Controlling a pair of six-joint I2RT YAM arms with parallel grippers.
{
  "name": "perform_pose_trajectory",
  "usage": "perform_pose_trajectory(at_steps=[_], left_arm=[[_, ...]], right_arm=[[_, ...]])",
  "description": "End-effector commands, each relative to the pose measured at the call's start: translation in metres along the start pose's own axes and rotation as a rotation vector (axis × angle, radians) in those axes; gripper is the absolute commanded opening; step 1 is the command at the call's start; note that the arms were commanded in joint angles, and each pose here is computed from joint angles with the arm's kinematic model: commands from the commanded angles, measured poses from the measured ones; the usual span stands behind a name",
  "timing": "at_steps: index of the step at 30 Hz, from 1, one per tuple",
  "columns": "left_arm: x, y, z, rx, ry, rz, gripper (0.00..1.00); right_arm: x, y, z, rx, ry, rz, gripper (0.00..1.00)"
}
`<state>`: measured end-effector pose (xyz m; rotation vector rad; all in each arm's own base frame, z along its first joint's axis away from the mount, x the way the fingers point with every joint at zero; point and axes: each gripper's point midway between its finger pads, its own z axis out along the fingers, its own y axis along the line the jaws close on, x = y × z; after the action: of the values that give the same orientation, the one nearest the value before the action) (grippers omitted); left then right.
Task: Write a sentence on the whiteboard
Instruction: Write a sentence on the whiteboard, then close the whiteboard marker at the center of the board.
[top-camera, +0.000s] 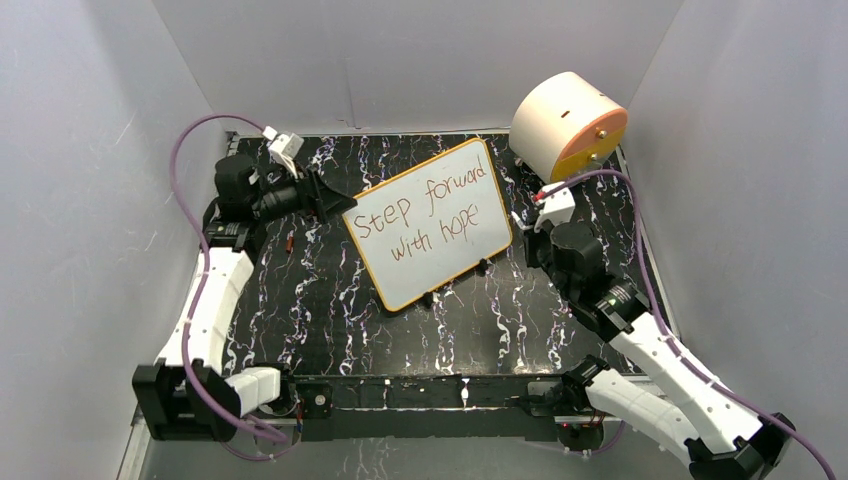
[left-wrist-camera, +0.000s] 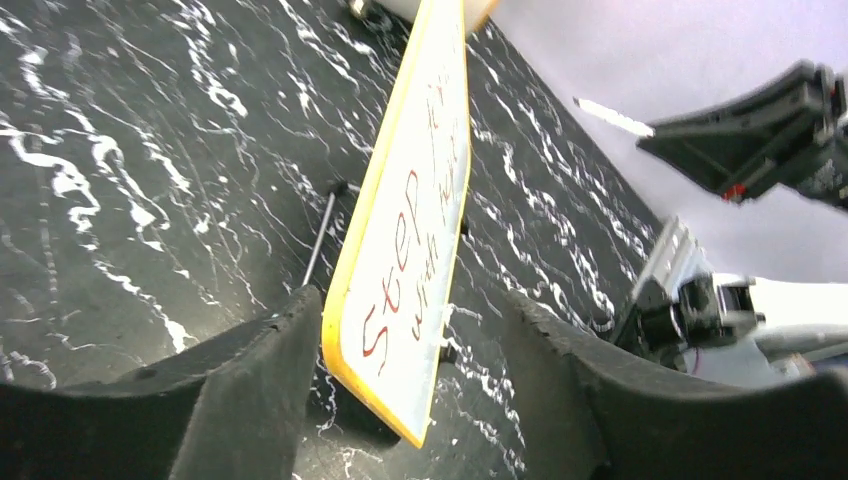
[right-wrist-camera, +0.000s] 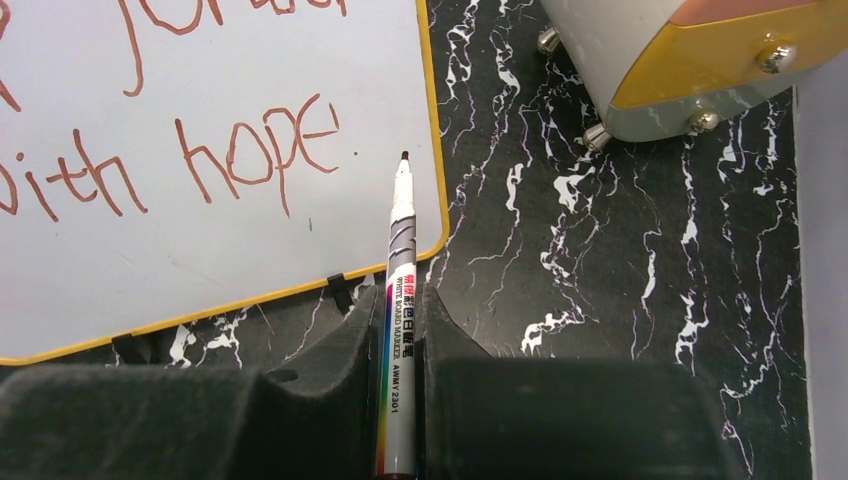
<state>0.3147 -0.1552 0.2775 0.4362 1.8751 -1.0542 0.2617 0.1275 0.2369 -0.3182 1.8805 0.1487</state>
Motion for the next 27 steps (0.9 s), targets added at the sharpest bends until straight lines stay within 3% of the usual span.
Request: perform_pose_trajectory(at_steps=[1, 3, 5, 14, 17, 23, 27], left_arm=[[-0.031, 0.000, -0.027, -0.217, -0.113, 0.015, 0.72], [-0.032, 0.007, -0.038, -0.305, -0.145, 0.003, 0.85], [-0.030, 0.015, -0.049, -0.399, -0.178, -0.007, 0.90], [-0.006, 0.080, -0.115, -0.916, -0.308, -0.112, 0.95], [0.016, 0.106, -0.122, -1.047, -0.233, -0.148, 0.94], [0.055, 0.141, -0.111, -1.113, -0.064, -0.182, 0.88], [0.080, 0.166, -0.106, -1.168, 0.074, -0.209, 0.77]], right_arm=[[-0.029, -0.014, -0.021, 0.036, -0.075, 0.029, 0.00], [-0.029, -0.016, -0.028, 0.039, -0.082, 0.035, 0.00], [-0.029, -0.019, -0.033, 0.043, -0.093, 0.041, 0.00], [-0.023, -0.022, -0.046, 0.027, -0.116, 0.059, 0.00], [-0.021, -0.022, -0.048, 0.025, -0.125, 0.065, 0.00], [-0.023, -0.022, -0.053, 0.010, -0.152, 0.075, 0.00], [-0.021, -0.021, -0.055, 0.000, -0.160, 0.080, 0.00]])
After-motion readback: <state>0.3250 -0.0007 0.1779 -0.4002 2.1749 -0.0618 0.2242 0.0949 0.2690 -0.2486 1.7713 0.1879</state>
